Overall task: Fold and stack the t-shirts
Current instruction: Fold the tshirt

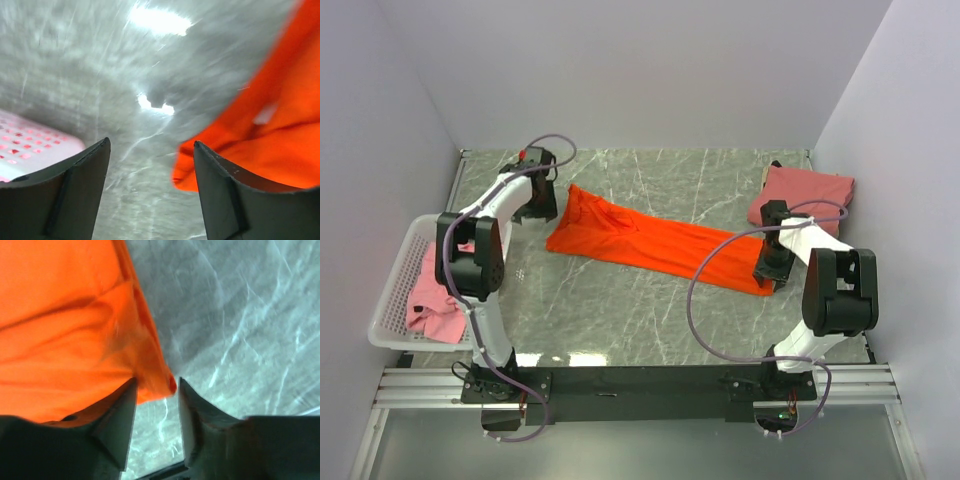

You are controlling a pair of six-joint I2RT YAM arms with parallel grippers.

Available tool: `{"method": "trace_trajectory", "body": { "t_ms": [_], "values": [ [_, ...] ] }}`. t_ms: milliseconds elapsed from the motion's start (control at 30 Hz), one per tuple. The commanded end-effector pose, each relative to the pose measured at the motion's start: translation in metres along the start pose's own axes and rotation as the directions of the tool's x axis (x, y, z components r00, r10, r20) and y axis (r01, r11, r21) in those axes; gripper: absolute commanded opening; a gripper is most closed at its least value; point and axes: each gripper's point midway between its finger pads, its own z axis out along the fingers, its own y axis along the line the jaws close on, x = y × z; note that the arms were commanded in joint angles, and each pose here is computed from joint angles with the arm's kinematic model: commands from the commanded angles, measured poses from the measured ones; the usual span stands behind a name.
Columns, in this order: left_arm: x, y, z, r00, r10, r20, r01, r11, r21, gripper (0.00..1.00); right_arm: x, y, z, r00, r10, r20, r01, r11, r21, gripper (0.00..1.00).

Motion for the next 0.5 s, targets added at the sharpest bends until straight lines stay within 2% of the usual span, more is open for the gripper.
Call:
{"method": "trace_trajectory", "body": {
  "t_ms": [0, 133, 233, 300, 467],
  "values": [
    [-0.035, -0.03, -0.031, 0.994, 0.009, 0.105, -0.012, 1.0, 0.027, 0.73, -0.016, -0.003, -0.032, 0.996, -0.004, 0.088, 0.002, 1.0, 0.022, 0.49],
    [-0.04, -0.099, -0.054, 0.989, 0.04, 0.14, -0.063, 0.983, 0.17, 0.75, -0.025, 0.011, -0.06, 0.986, -0.05, 0.16, 0.048, 0.999, 0.017, 0.56],
    [-0.031, -0.14, -0.062, 0.994, 0.019, 0.104, -0.05, 0.951, 0.305, 0.75, -0.033, 0.03, -0.082, 0.972, -0.091, 0.217, 0.097, 0.995, -0.02, 0.56],
    [-0.027, -0.156, -0.061, 0.997, -0.025, 0.078, -0.005, 0.932, 0.363, 0.75, -0.039, 0.05, -0.092, 0.961, -0.11, 0.254, 0.132, 0.989, -0.071, 0.56],
    [0.015, -0.177, -0.039, 0.995, -0.077, -0.06, 0.095, 0.887, 0.451, 0.75, -0.045, 0.106, -0.079, 0.97, -0.12, 0.212, 0.175, 0.948, -0.265, 0.56]
  ]
}}
